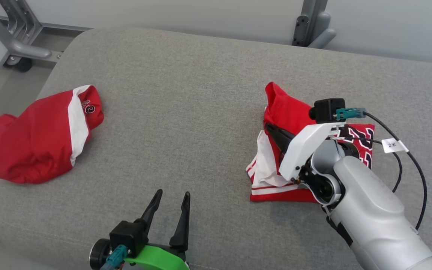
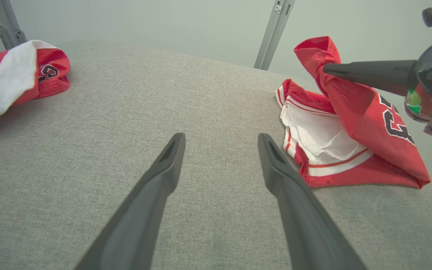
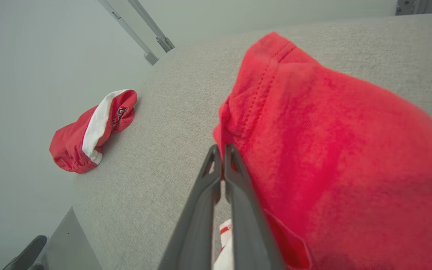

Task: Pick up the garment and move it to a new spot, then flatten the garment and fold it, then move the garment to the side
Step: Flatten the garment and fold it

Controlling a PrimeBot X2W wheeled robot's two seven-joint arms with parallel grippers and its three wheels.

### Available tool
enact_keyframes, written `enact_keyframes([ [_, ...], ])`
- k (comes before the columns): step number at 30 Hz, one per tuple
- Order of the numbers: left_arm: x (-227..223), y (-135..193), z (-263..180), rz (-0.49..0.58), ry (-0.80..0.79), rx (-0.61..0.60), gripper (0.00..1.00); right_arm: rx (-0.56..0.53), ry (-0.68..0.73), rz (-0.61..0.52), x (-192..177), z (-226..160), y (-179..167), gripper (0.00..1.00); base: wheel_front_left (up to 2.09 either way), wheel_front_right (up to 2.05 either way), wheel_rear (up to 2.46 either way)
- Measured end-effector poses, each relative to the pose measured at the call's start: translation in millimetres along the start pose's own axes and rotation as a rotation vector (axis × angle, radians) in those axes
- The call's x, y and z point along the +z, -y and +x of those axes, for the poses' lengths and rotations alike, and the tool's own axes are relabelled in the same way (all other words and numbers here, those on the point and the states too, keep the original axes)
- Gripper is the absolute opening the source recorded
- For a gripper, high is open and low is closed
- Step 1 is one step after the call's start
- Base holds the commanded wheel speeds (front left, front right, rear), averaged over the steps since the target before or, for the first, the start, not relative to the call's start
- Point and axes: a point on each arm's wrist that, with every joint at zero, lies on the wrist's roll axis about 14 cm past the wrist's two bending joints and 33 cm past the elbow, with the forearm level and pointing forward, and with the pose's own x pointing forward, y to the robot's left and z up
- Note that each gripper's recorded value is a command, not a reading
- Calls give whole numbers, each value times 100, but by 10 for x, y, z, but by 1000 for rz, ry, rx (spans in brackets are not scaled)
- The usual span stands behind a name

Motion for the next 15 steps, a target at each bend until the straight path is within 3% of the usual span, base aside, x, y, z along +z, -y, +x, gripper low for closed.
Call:
enact_keyframes([
  [4,2,-29,5,-3,1,11,100,6,-45,-6,-149,84,-34,0,0,0,0],
  [5,-2,-33,5,-3,0,13,100,4,-52,-9,-179,93,-28,11,0,0,0],
  [6,-5,-38,6,-3,-1,14,100,1,-55,-11,-195,98,-23,95,0,0,0],
  [7,-6,-39,7,-4,-1,14,100,-1,-55,-11,-202,99,-17,100,0,0,0],
  [15,2,-2,51,-6,3,0,100,-18,154,-8,319,-88,107,100,0,0,0],
])
